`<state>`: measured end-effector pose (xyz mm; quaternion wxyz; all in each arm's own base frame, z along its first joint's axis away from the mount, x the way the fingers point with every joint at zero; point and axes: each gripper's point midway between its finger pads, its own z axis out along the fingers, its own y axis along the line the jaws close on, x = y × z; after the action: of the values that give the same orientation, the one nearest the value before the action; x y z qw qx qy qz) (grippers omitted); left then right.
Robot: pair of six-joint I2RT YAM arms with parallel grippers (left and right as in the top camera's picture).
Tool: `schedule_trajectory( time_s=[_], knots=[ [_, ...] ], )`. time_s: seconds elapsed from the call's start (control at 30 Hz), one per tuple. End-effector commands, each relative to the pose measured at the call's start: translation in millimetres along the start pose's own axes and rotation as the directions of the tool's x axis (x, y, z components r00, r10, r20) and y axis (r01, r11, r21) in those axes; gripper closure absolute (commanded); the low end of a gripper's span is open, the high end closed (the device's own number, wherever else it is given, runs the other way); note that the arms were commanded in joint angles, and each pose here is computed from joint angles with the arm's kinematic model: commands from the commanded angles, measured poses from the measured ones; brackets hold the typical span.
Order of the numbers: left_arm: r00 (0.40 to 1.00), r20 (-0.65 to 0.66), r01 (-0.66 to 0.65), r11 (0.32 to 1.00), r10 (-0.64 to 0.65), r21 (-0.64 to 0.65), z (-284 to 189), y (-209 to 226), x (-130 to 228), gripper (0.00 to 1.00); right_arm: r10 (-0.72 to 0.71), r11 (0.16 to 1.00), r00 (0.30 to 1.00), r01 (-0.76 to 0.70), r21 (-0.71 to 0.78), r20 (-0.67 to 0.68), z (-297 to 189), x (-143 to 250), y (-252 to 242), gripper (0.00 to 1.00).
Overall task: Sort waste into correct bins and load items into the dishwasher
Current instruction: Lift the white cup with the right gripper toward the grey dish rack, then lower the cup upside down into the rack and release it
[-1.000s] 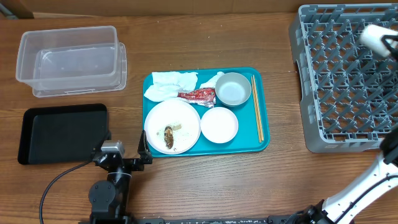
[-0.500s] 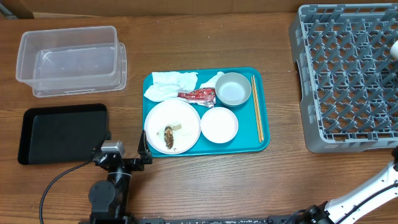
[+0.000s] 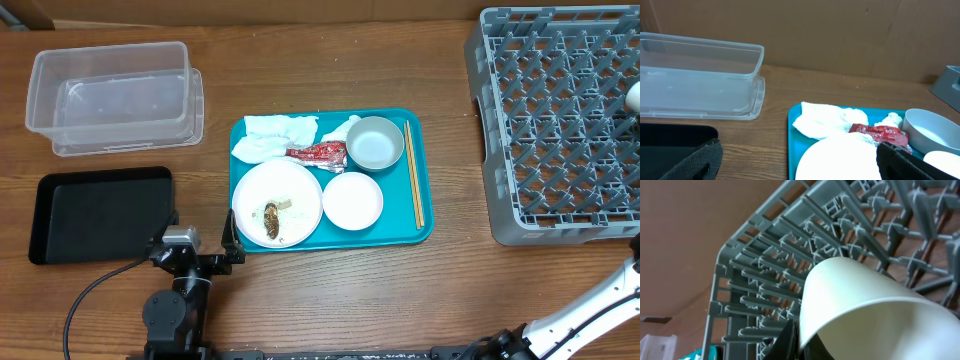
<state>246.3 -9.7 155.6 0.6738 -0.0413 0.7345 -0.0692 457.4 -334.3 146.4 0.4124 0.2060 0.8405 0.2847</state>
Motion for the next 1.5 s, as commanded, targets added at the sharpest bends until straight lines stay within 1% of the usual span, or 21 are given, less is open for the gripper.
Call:
schedule_trajectory(
  time_s=[0.0, 0.23, 0.37, 0.5, 0.53, 0.6, 0.67, 0.73, 0.83, 0.87, 1.23, 1.3, 1.43, 1.47],
  knots=[
    [1.0, 0.005, -0.011, 1.0, 0.011, -0.011, 0, 3, 0, 0.0, 0.016, 0.999, 1.0, -0.016, 0.031, -0.013, 3, 7, -17, 0.96],
    [1.0, 0.005, -0.011, 1.0, 0.011, -0.011, 0, 3, 0, 0.0, 0.086, 0.996, 0.996, -0.084, 0.041, -0.034, 1, 22, -37, 0.96],
    [1.0, 0.005, -0.011, 1.0, 0.011, -0.011, 0, 3, 0, 0.0, 0.117, 0.992, 0.993, -0.115, 0.052, -0.021, -8, 22, -46, 0.96],
    [1.0, 0.005, -0.011, 1.0, 0.011, -0.011, 0, 3, 0, 0.0, 0.184, 0.98, 0.983, -0.183, 0.078, -0.004, -25, 25, -61, 0.95],
    [1.0, 0.005, -0.011, 1.0, 0.011, -0.011, 0, 3, 0, 0.0, 0.196, 0.976, 0.981, -0.195, 0.097, -0.006, -29, 28, -65, 0.94],
    [1.0, 0.005, -0.011, 1.0, 0.011, -0.011, 0, 3, 0, 0.0, 0.237, 0.954, 0.971, -0.229, 0.194, -0.021, -39, 39, -84, 0.94],
    [1.0, 0.005, -0.011, 1.0, 0.011, -0.011, 0, 3, 0, 0.0, 0.247, 0.947, 0.969, -0.236, 0.218, -0.025, -42, 42, -89, 0.95],
    [1.0, 0.005, -0.011, 1.0, 0.011, -0.011, 0, 3, 0, 0.0, 0.245, 0.952, 0.969, -0.236, 0.194, -0.022, -41, 40, -85, 0.96],
    [1.0, 0.005, -0.011, 1.0, 0.011, -0.011, 0, 3, 0, 0.0, 0.217, 0.973, 0.976, -0.216, 0.087, -0.007, -36, 31, -67, 0.96],
    [1.0, 0.005, -0.011, 1.0, 0.011, -0.011, 0, 3, 0, 0.0, 0.211, 0.975, 0.977, -0.21, 0.071, -0.004, -35, 30, -64, 0.96],
    [1.0, 0.005, -0.011, 1.0, 0.011, -0.011, 0, 3, 0, 0.0, 0.161, 0.986, 0.986, -0.159, 0.056, -0.03, -19, 30, -52, 0.96],
    [1.0, 0.005, -0.011, 1.0, 0.011, -0.011, 0, 3, 0, 0.0, 0.152, 0.988, 0.988, -0.151, 0.021, -0.025, -17, 27, -45, 0.96],
    [1.0, 0.005, -0.011, 1.0, 0.011, -0.011, 0, 3, 0, 0.0, 0.118, 0.987, 0.993, -0.117, -0.106, 0.002, -17, 19, -24, 0.96],
    [1.0, 0.005, -0.011, 1.0, 0.011, -0.011, 0, 3, 0, 0.0, 0.115, 0.987, 0.993, -0.113, -0.113, 0.004, -17, 18, -23, 0.96]
  ],
)
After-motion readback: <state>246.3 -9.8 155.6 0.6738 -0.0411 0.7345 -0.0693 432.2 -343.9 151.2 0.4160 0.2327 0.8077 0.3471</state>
